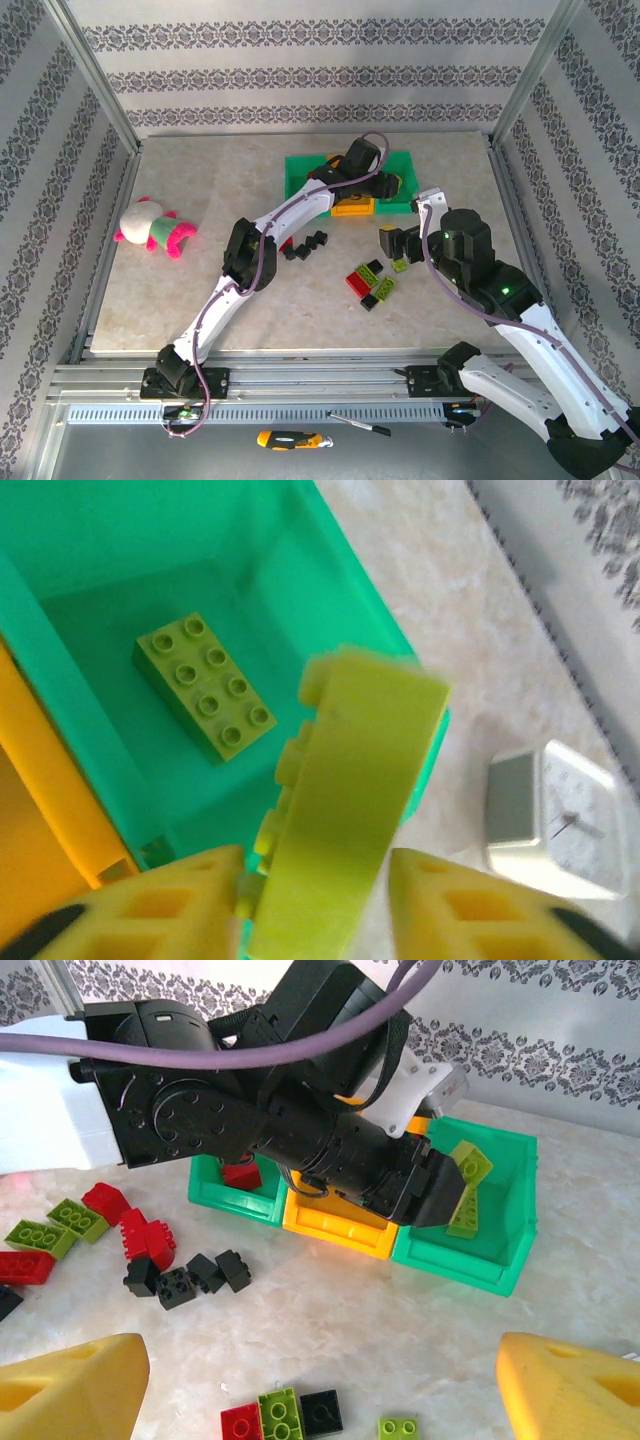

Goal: Sort the legos into containers by color
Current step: Place the lego in the container, then pick up the lego from the middle-right of the table, then place the lego in the container.

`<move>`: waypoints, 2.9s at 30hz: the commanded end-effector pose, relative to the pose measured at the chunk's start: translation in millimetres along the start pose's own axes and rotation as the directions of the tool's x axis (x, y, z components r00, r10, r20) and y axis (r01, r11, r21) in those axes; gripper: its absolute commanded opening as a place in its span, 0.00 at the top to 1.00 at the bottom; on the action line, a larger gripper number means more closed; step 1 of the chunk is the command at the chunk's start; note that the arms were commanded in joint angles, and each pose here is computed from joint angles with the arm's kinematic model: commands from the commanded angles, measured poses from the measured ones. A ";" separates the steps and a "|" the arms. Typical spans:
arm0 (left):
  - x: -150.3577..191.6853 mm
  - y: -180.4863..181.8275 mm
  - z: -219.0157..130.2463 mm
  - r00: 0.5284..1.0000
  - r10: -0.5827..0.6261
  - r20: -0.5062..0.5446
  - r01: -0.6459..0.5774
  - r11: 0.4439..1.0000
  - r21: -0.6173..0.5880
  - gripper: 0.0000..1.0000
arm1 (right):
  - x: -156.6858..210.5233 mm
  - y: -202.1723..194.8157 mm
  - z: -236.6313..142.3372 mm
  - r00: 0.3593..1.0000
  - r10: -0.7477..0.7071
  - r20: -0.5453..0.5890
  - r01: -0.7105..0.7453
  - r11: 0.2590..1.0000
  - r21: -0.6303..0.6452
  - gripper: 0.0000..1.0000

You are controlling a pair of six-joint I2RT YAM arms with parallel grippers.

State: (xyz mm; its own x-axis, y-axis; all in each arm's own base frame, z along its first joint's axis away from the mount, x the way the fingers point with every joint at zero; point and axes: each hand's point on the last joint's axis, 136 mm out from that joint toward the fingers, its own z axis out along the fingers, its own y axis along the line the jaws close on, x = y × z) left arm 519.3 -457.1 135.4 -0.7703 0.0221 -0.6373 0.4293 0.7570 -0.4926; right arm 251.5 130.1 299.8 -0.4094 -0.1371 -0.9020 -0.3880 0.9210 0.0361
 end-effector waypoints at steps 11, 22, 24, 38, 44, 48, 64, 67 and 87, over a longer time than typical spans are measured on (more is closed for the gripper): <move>-26.1 -35.1 -45.1 0.995 0.072 0.062 -0.076 0.995 0.058 0.20 | 25.4 -12.6 4.7 0.996 0.084 -0.028 -0.083 0.995 0.050 0.11; 22.7 -20.2 -135.1 0.935 0.264 0.239 -0.278 0.960 0.028 0.09 | 89.8 -39.3 23.3 0.951 0.278 -0.137 -0.254 0.952 0.173 0.12; 36.3 -16.0 -150.9 0.919 0.298 0.260 -0.314 0.949 0.019 0.09 | 105.0 -45.1 30.8 0.928 0.319 -0.193 -0.277 0.937 0.214 0.12; 153.0 -19.5 -206.8 0.804 0.558 0.203 -0.587 0.801 0.122 0.01 | 182.9 -59.9 96.7 0.696 0.461 -0.550 -0.296 0.883 0.365 0.17; 170.0 -30.1 -213.0 0.773 0.601 0.204 -0.633 0.751 0.186 0.01 | 210.9 -64.0 117.8 0.587 0.494 -0.641 -0.294 0.868 0.399 0.27; 173.5 -37.6 -213.5 0.769 0.599 0.222 -0.638 0.739 0.217 0.01 | 221.5 -65.7 130.5 0.548 0.504 -0.668 -0.290 0.863 0.414 0.33; 177.0 -40.8 -210.4 0.778 0.586 0.229 -0.628 0.740 0.239 0.01 | 217.2 -69.4 140.2 0.543 0.497 -0.677 -0.275 0.867 0.416 0.63; 175.6 -41.5 -211.7 0.781 0.578 0.238 -0.624 0.745 0.237 0.01 | 200.0 -67.6 136.8 0.574 0.493 -0.654 -0.291 0.869 0.400 0.63; 168.8 -31.2 -216.4 0.796 0.537 0.279 -0.591 0.789 0.168 0.01 | 66.5 -143.9 250.9 0.785 0.455 -0.420 -0.282 0.867 0.411 0.62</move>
State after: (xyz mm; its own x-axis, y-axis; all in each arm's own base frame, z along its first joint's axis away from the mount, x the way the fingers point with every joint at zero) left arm 276.2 -333.1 153.9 -0.2912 0.2896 -0.9118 0.8711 0.4743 -0.1276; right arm 468.3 88.7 125.2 -0.8551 0.1720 -0.4891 0.1128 0.9825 0.1483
